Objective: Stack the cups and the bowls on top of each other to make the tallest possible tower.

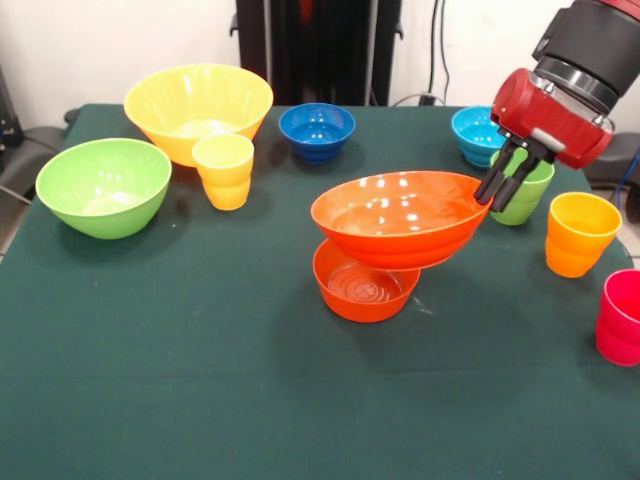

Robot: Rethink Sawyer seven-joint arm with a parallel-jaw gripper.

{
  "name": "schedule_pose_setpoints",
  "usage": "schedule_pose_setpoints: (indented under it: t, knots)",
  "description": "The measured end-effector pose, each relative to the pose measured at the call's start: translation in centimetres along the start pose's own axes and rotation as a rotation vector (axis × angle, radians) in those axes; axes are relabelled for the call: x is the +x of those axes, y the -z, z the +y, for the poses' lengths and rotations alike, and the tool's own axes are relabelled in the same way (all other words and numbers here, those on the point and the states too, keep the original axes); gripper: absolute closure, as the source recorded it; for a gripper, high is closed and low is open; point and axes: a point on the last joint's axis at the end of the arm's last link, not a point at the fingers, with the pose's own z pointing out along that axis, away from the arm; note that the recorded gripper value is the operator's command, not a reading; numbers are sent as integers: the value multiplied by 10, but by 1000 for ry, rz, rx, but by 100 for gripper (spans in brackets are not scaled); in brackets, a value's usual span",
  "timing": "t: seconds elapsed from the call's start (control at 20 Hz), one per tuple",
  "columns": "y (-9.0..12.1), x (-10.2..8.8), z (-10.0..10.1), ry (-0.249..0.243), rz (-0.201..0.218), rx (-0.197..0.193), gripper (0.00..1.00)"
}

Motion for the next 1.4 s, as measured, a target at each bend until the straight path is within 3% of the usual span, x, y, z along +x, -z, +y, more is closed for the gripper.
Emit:
schedule_pose_setpoints:
  t: [0.2, 0.65, 0.9, 1.4]
  knots:
    - [0, 3, -2, 0, 26, 15, 100]
    - [-7, 14, -19, -17, 134, 73, 100]
    - [-10, 15, -24, -24, 156, 84, 100]
    - [-20, 16, -27, -40, 177, 72, 100]
